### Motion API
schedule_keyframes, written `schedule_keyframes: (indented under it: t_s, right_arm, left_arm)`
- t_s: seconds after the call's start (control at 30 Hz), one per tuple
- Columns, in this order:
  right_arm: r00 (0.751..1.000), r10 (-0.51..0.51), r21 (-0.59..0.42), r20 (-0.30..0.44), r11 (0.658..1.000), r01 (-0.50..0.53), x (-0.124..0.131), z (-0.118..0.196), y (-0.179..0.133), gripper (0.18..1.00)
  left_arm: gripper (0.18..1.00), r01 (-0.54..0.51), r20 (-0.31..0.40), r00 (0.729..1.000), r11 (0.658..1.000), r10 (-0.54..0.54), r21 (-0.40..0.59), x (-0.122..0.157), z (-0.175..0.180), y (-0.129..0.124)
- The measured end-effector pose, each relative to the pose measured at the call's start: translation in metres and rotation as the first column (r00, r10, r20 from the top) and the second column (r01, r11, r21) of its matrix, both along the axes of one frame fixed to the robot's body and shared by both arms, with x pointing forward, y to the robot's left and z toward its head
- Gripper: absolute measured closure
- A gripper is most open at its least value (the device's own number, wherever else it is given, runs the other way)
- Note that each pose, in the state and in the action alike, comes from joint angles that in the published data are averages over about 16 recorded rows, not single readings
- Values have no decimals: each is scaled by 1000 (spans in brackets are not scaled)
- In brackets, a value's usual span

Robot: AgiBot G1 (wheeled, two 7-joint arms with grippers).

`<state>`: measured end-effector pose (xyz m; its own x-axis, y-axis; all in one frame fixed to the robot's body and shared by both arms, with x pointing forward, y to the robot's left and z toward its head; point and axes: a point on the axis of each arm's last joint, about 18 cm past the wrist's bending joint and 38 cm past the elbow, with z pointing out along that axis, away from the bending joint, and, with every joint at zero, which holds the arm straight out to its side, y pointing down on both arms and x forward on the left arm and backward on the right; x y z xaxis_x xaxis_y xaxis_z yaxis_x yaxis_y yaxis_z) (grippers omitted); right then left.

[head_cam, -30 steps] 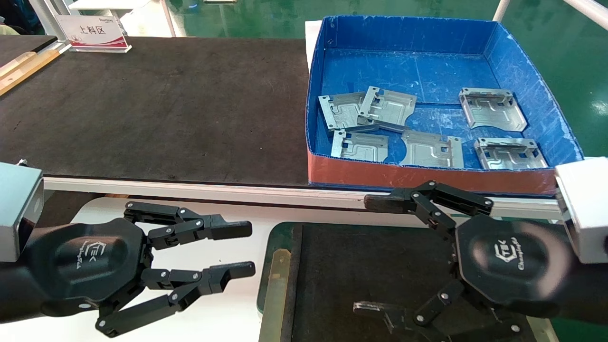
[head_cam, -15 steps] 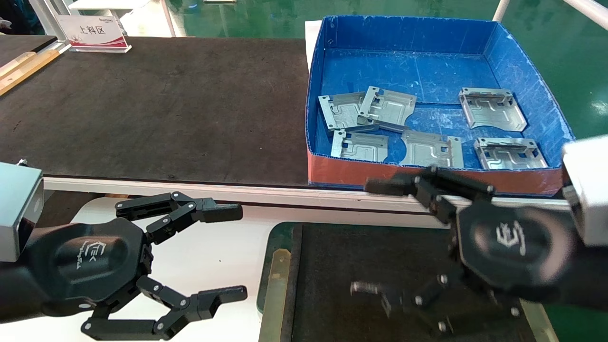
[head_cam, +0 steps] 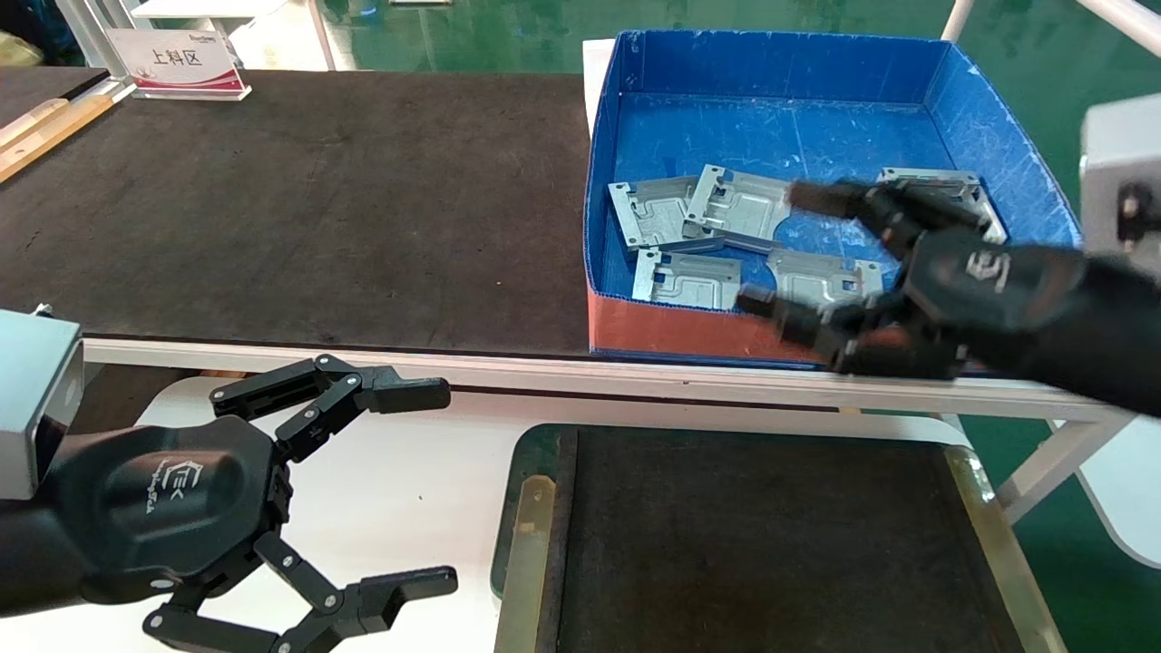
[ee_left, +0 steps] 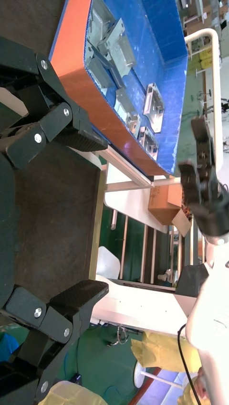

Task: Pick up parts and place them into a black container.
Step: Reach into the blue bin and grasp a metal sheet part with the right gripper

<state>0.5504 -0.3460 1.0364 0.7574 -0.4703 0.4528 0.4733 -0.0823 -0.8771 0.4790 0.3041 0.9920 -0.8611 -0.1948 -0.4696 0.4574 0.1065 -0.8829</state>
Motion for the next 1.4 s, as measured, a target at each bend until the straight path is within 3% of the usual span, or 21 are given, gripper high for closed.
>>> schedule_keyframes:
  t_s: [0.23, 0.4, 0.57, 0.87, 1.4]
  right_arm:
    - [990, -143, 42, 5, 989, 143, 38, 20, -29, 178]
    - [962, -273, 73, -2, 959, 272, 68, 34, -50, 178]
    - [910, -413, 105, -22, 905, 413, 98, 46, -68, 178]
    - [795, -600, 150, -86, 782, 606, 140, 57, -84, 178]
    - [667, -701, 217, -251, 631, 745, 178, 59, -82, 178]
  left_arm:
    - [197, 0, 0, 1000, 1000, 0, 0, 0, 0, 0]
    - [185, 0, 0, 1000, 1000, 0, 0, 0, 0, 0]
    - [184, 0, 0, 1000, 1000, 0, 0, 0, 0, 0]
    - [184, 0, 0, 1000, 1000, 0, 0, 0, 0, 0]
    - [184, 0, 0, 1000, 1000, 0, 0, 0, 0, 0]
